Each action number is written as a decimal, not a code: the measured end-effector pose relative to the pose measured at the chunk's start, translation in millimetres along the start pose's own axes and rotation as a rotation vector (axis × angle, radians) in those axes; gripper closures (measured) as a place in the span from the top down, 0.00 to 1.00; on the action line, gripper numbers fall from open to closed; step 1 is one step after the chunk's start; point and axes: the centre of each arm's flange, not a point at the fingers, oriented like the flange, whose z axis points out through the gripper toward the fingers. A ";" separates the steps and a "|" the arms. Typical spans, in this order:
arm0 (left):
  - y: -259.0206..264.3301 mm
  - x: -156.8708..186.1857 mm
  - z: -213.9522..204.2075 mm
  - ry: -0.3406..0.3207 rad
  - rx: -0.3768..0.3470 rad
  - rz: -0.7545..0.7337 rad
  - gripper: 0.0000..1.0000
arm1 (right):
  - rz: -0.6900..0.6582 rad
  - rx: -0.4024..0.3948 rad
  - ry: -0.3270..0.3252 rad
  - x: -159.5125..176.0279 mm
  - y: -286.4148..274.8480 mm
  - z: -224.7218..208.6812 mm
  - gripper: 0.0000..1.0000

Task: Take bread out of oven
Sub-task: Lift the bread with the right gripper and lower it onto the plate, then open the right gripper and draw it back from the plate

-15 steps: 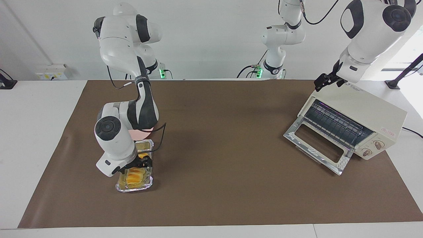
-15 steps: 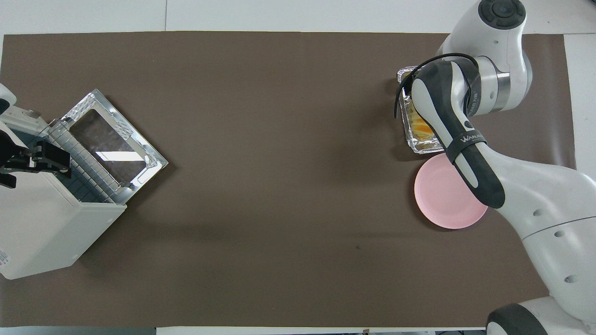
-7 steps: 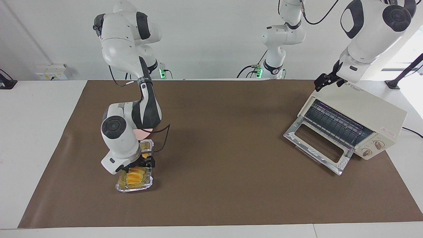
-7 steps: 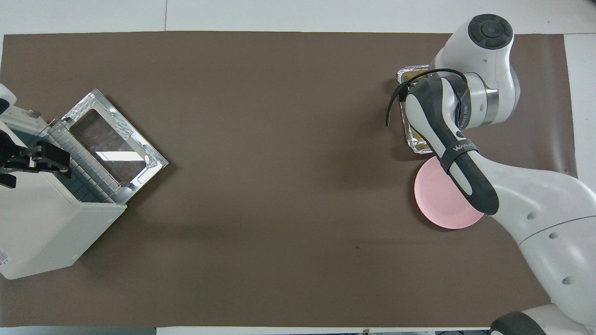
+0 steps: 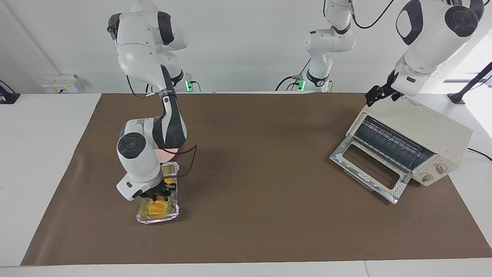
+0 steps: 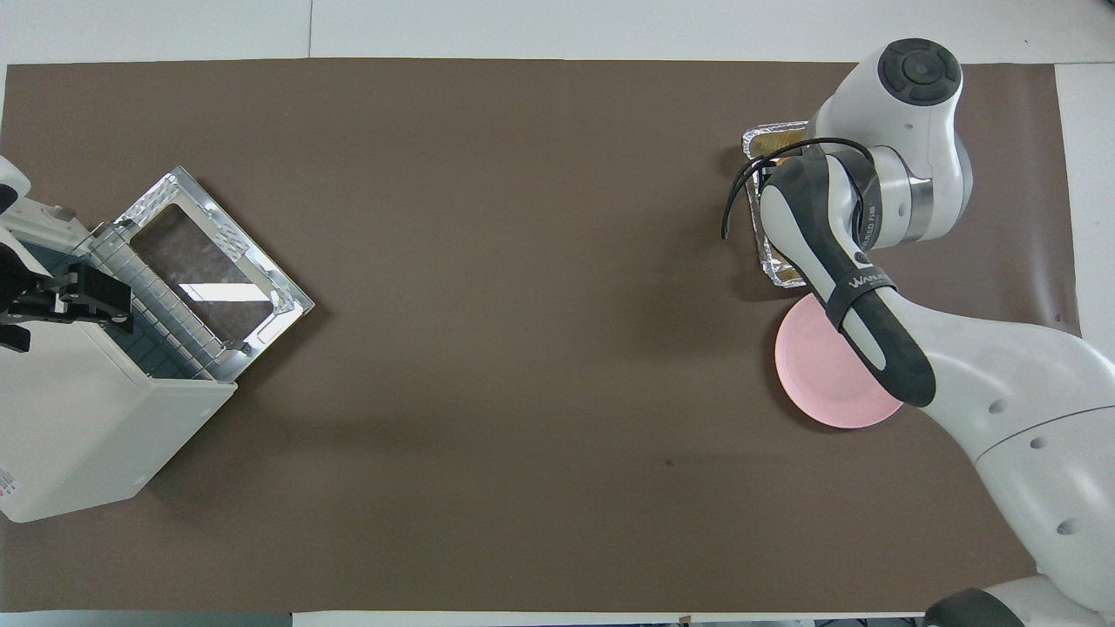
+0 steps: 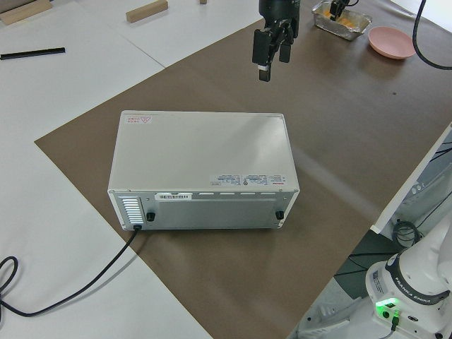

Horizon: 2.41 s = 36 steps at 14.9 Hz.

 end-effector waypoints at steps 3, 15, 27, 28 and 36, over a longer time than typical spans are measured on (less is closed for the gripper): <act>0.0 0.0 0.0 0.000 0.000 0.000 1.00 | 0.004 -0.001 0.002 0.1 3.5 -1.8 0.14; 0.0 0.0 0.0 0.000 0.000 0.000 1.00 | 0.004 0.031 -0.078 -39.7 13.2 -128.6 0.07; 0.0 0.0 0.0 0.000 0.000 0.000 1.00 | 0.026 0.081 0.100 -251.7 39.6 -33.5 0.07; 0.0 0.0 0.0 0.000 0.000 0.000 1.00 | 0.026 0.081 0.114 -254.2 39.2 -29.7 0.07; 0.0 0.0 0.0 0.000 0.000 0.000 1.00 | 0.014 0.079 0.146 -257.5 39.3 -9.7 0.14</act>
